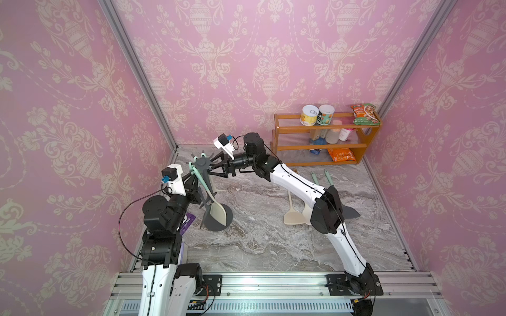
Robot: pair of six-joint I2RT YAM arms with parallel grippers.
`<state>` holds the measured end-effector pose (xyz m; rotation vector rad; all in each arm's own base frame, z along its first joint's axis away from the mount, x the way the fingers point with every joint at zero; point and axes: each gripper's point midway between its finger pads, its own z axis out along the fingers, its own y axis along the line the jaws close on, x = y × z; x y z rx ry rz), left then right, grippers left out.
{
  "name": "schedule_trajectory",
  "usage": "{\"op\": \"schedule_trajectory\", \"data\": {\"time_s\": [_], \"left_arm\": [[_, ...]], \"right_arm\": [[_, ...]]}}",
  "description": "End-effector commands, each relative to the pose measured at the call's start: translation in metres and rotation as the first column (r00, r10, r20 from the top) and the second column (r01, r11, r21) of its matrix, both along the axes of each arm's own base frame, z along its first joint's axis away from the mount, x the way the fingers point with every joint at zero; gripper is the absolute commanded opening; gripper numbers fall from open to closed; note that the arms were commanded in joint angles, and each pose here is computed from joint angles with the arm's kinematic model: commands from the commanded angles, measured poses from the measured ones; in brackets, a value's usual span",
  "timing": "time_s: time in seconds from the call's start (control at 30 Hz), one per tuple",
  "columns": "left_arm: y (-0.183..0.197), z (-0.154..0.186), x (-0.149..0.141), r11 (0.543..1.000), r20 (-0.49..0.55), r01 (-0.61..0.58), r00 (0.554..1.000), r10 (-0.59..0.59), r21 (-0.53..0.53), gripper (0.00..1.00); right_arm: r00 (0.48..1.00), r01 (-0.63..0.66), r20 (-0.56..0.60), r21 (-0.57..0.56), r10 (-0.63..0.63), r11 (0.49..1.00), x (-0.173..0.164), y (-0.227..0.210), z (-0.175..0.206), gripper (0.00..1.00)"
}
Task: Take the spatula off the kitchen utensil rack
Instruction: Take off the spatula from the rack.
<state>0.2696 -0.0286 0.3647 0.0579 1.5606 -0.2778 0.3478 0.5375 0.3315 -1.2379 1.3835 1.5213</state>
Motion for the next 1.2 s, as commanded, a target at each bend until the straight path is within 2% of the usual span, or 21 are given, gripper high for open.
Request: {"op": "schedule_trajectory", "data": {"time_s": [0.0,0.17,0.27,0.73,0.93,1.17], "left_arm": [[-0.003,-0.002,0.000,1.000,-0.021,0.015,1.000,-0.015,0.005,0.00],[-0.003,-0.002,0.000,1.000,-0.018,0.016,1.000,-0.016,0.005,0.00],[-0.003,0.000,-0.001,1.000,-0.013,0.016,1.000,-0.016,0.007,0.00],[-0.003,0.000,-0.002,1.000,-0.008,0.014,1.000,-0.014,0.005,0.00],[-0.003,0.002,-0.003,1.000,-0.005,0.014,1.000,-0.014,0.005,0.00],[-0.003,0.001,-0.003,1.000,-0.006,0.014,1.000,-0.014,0.005,0.00]], "right_arm": [[0.998,-0.004,0.068,-0.003,0.004,1.000,-0.015,0.012,0.000,0.57],[0.990,0.036,0.137,-0.027,-0.032,0.999,-0.023,0.020,-0.006,0.50],[0.988,0.066,0.144,-0.019,-0.062,0.998,-0.019,0.021,-0.007,0.38],[0.970,0.185,0.165,-0.023,-0.179,0.982,-0.001,-0.001,-0.008,0.16],[0.958,0.233,0.176,-0.009,-0.228,0.972,0.010,-0.005,0.001,0.00],[0.932,0.301,0.225,-0.038,-0.286,0.953,0.028,-0.001,0.000,0.00]]}}
